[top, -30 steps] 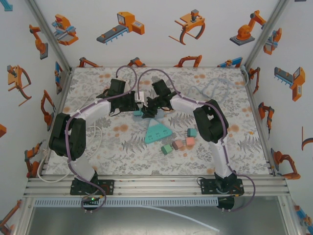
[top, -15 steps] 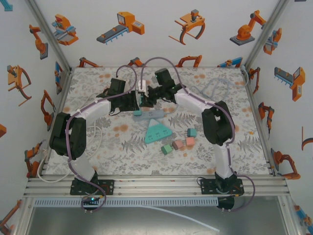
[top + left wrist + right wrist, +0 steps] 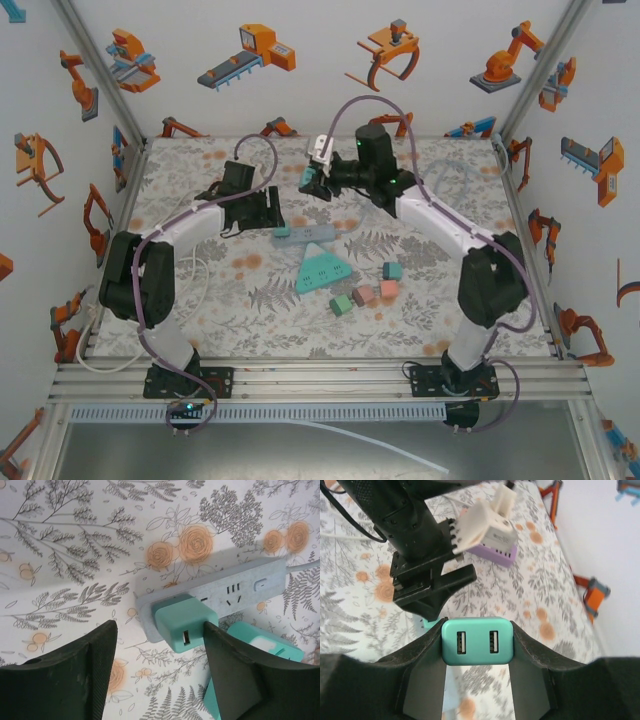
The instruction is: Pull the plug off the socket
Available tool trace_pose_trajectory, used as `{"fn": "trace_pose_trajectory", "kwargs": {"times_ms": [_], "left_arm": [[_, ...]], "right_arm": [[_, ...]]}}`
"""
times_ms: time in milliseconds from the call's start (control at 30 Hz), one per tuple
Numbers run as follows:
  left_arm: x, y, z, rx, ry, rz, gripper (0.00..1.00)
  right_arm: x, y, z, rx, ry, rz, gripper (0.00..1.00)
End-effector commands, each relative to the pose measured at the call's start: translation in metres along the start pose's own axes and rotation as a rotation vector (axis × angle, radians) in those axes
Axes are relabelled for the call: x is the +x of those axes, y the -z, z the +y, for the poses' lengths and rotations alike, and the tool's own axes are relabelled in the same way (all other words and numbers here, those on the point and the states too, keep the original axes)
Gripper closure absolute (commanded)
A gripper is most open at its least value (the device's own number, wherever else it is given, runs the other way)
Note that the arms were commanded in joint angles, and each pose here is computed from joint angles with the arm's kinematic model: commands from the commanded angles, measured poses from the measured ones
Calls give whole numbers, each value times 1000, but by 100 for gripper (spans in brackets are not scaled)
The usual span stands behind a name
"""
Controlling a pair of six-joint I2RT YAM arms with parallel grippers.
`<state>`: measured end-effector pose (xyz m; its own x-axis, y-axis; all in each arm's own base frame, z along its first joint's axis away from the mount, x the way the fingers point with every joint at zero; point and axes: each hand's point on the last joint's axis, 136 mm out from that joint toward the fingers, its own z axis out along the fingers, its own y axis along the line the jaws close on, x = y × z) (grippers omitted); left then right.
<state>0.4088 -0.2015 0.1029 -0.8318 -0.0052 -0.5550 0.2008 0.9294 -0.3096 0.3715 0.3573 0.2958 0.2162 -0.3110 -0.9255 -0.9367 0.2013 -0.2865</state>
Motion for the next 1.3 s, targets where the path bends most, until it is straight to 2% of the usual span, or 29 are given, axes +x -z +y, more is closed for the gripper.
{"fn": "trace_pose_trajectory", "kwargs": {"times_ms": [0, 167, 333, 467, 567, 700, 800, 900, 1067, 1267], "left_arm": [[54, 1, 0, -1, 8, 217, 28], [20, 20, -15, 39, -4, 142, 15], [-9, 46, -29, 86, -2, 44, 5], [-28, 73, -39, 118, -14, -34, 0], [-37, 101, -55, 192, -46, -92, 3], [-38, 144, -71, 279, -83, -180, 3], [-28, 176, -88, 372, -147, -233, 3], [-14, 198, -97, 407, -218, -270, 3], [1, 210, -89, 351, -258, -293, 3], [3, 204, -80, 301, -249, -283, 3]], "right_arm": [[-29, 36, -10, 168, -170, -13, 100], [-1, 78, -6, 349, -461, 126, 100], [49, 108, 3, 532, -773, 303, 100], [93, 122, 16, 609, -905, 526, 100], [120, 121, 27, 604, -991, 649, 99], [161, 117, 39, 594, -1111, 765, 99], [191, 115, 46, 608, -1170, 851, 98], [214, 107, 55, 592, -1210, 911, 95], [242, 97, 61, 607, -1259, 940, 90], [267, 88, 64, 631, -1294, 973, 85]]}}
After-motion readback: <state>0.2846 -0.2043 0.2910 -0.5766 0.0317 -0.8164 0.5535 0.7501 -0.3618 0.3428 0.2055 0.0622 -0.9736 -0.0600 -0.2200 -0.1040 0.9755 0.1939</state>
